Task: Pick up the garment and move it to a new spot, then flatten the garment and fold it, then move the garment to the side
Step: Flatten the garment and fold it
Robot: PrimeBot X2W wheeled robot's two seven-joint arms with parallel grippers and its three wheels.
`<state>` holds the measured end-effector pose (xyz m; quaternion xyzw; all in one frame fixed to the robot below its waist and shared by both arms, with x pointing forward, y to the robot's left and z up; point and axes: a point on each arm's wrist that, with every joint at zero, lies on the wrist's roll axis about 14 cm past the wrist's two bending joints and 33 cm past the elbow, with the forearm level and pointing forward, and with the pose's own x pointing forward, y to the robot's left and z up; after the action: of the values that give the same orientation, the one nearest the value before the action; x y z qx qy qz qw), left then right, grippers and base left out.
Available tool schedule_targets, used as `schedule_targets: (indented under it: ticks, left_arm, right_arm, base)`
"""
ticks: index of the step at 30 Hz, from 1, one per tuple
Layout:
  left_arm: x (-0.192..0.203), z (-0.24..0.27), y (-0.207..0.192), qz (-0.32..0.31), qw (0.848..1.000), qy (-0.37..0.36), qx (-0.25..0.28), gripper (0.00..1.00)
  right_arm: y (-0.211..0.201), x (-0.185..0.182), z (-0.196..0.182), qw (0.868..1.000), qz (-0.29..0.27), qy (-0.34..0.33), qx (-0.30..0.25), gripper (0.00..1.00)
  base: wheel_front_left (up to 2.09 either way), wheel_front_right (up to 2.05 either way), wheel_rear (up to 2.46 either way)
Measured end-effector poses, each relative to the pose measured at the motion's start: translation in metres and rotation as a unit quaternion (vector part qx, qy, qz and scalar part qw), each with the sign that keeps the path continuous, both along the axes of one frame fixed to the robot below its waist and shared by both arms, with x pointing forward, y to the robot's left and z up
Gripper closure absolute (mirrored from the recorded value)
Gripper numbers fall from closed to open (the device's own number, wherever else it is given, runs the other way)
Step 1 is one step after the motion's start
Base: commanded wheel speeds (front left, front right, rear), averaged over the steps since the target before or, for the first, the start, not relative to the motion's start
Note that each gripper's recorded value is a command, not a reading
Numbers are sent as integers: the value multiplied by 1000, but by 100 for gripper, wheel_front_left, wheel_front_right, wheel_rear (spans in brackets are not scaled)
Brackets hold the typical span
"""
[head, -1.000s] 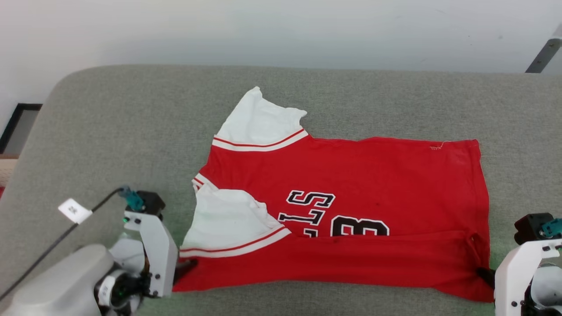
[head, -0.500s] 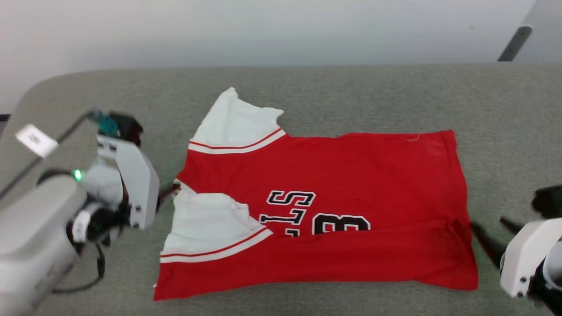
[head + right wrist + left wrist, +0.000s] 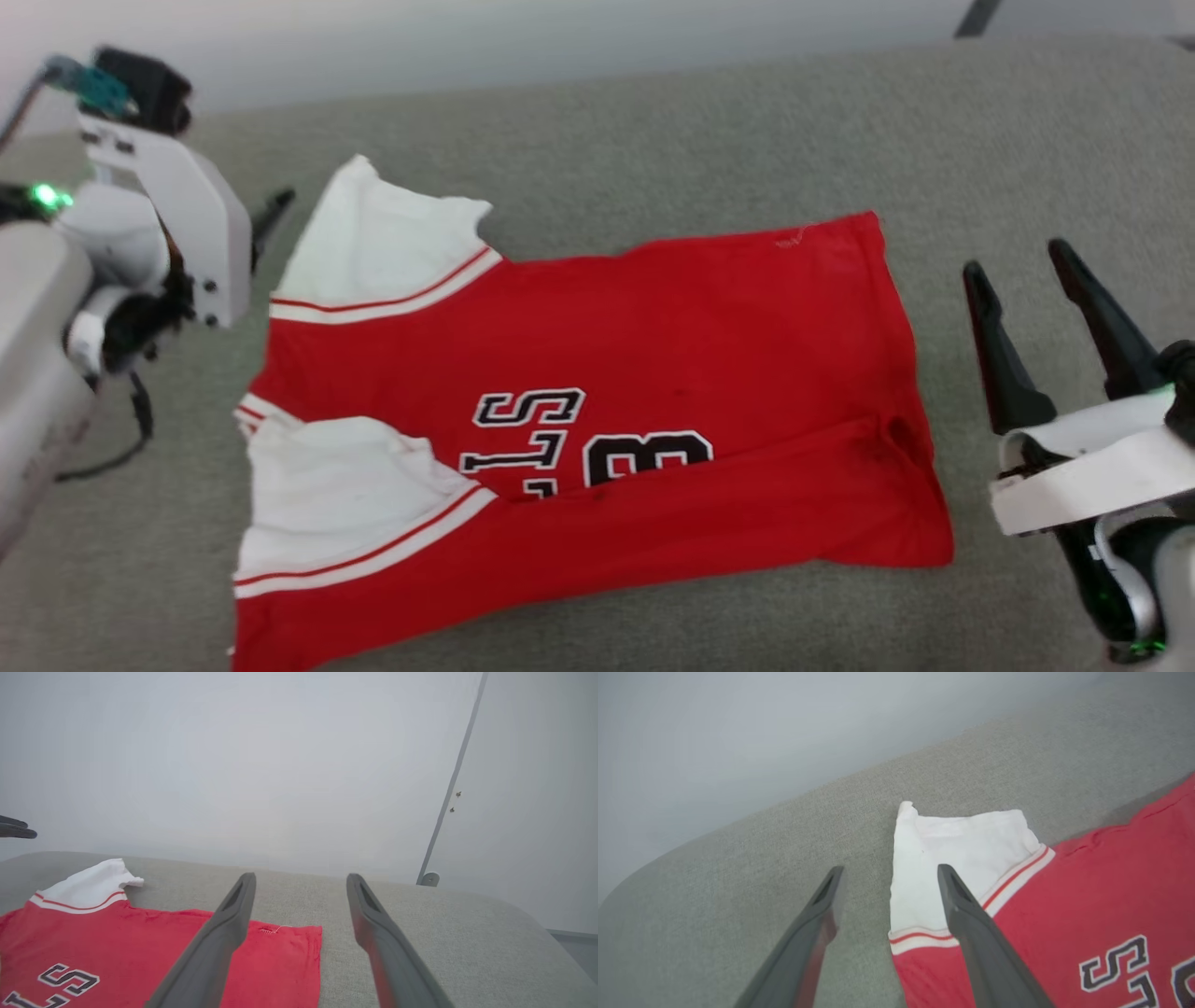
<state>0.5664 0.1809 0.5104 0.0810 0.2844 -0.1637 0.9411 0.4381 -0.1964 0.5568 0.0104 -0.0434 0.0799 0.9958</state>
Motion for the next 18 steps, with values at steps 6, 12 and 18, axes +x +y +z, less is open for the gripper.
schedule_targets:
  ticks: [6, 12, 18]
  left_arm:
    - [35, -20, -9, -8, 1000, 11, 13, 0]
    - [60, -54, -15, -8, 998, 63, 19, 0]
    - [68, -98, -24, -3, 989, 146, 20, 0]
  right_arm:
    - [-3, 3, -19, 1000, -20, -16, 7, 0]
    - [-9, 5, -54, 999, -40, 23, 11, 0]
    - [-14, 7, -79, 997, -49, 53, 6, 0]
  base:
    - [0, 0, 0]
    - [0, 0, 0]
    - [0, 0, 0]
